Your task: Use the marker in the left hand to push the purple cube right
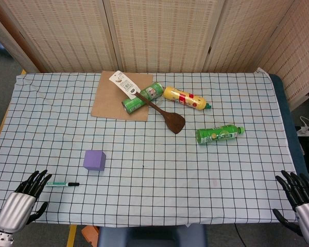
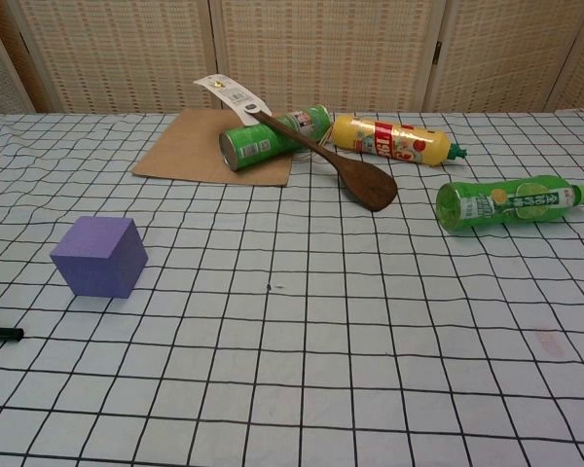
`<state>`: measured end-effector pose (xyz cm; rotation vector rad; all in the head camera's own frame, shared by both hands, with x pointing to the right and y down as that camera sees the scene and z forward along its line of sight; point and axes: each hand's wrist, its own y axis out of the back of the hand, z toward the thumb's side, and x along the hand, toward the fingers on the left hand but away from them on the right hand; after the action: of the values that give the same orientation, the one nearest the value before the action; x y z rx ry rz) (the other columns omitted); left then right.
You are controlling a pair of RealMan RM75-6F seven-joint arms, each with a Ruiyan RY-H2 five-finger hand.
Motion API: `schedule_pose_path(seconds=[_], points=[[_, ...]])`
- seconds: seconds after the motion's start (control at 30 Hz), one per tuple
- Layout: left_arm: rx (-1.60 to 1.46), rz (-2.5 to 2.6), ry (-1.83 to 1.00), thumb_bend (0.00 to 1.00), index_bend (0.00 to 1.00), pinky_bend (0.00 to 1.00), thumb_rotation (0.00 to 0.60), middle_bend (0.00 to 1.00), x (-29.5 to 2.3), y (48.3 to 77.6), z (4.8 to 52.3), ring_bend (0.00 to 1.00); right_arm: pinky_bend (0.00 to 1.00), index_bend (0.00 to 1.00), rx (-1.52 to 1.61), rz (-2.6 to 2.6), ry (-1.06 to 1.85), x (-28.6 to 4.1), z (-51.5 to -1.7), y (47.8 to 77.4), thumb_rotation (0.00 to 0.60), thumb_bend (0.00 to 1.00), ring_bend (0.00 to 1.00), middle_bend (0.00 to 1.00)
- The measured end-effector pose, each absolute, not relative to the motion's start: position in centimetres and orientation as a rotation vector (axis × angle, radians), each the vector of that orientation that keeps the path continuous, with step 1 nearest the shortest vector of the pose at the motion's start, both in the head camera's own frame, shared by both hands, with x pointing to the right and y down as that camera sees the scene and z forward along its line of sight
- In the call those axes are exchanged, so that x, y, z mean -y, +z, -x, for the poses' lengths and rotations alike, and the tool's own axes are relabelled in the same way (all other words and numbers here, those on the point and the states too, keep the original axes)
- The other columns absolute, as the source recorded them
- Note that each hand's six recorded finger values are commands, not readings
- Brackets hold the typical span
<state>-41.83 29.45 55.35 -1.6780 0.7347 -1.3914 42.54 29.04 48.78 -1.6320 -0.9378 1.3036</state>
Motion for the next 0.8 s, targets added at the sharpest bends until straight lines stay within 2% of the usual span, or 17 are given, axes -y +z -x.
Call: schedule_pose_path(seconds=[0.2,0.3,0.33,0.37,0.47,0.6,0.67,0.8], points=[[-0.744,1.701,-1.394,0.37,0.00,0.27,0.600,0.00,-29.1,55.9,41.5,0.01,0.00,0.00,0.920,1.640,1.332,-28.4,-42.4,49.7,0.600,0.13,0.00,0.00],[-0.754,1.703,-1.383,0.38,0.01,0.33,0.600,0.05,-28.9,56.5,41.3,0.08,0.00,0.00,0.935,1.638,1.331,-27.8,-42.2,50.1,0.600,0.13,0.00,0.00],[-0.753,1.696,-1.383,0.38,0.02,0.39,0.600,0.09,-28.8,56.8,41.3,0.14,0.00,0.00,0.941,1.636,1.336,-27.6,-42.3,50.3,0.600,0.13,0.00,0.00],[-0.747,1.681,-1.386,0.38,0.04,0.50,0.600,0.13,-28.7,57.3,41.3,0.22,0.00,0.00,0.945,1.634,1.343,-27.4,-42.3,50.5,0.600,0.13,0.00,0.00],[-0.698,1.630,-1.394,0.38,0.10,0.74,0.600,0.14,-28.6,58.7,41.1,0.41,0.00,0.00,0.956,1.622,1.365,-26.9,-42.4,51.1,0.600,0.13,0.00,0.00],[-0.609,1.580,-1.385,0.38,0.16,0.87,0.600,0.17,-28.7,60.9,40.9,0.56,0.00,0.00,0.964,1.612,1.365,-26.6,-42.2,51.4,0.600,0.13,0.00,0.00],[-0.563,1.566,-1.379,0.38,0.19,0.94,0.600,0.22,-28.8,62.1,40.9,0.65,0.00,0.00,0.971,1.602,1.372,-26.5,-42.3,51.4,0.600,0.13,0.00,0.00],[-0.477,1.558,-1.394,0.39,0.21,0.99,0.600,0.24,-29.2,64.3,41.1,0.72,0.00,0.00,0.967,1.589,1.388,-26.4,-42.3,51.8,0.600,0.13,0.00,0.00]])
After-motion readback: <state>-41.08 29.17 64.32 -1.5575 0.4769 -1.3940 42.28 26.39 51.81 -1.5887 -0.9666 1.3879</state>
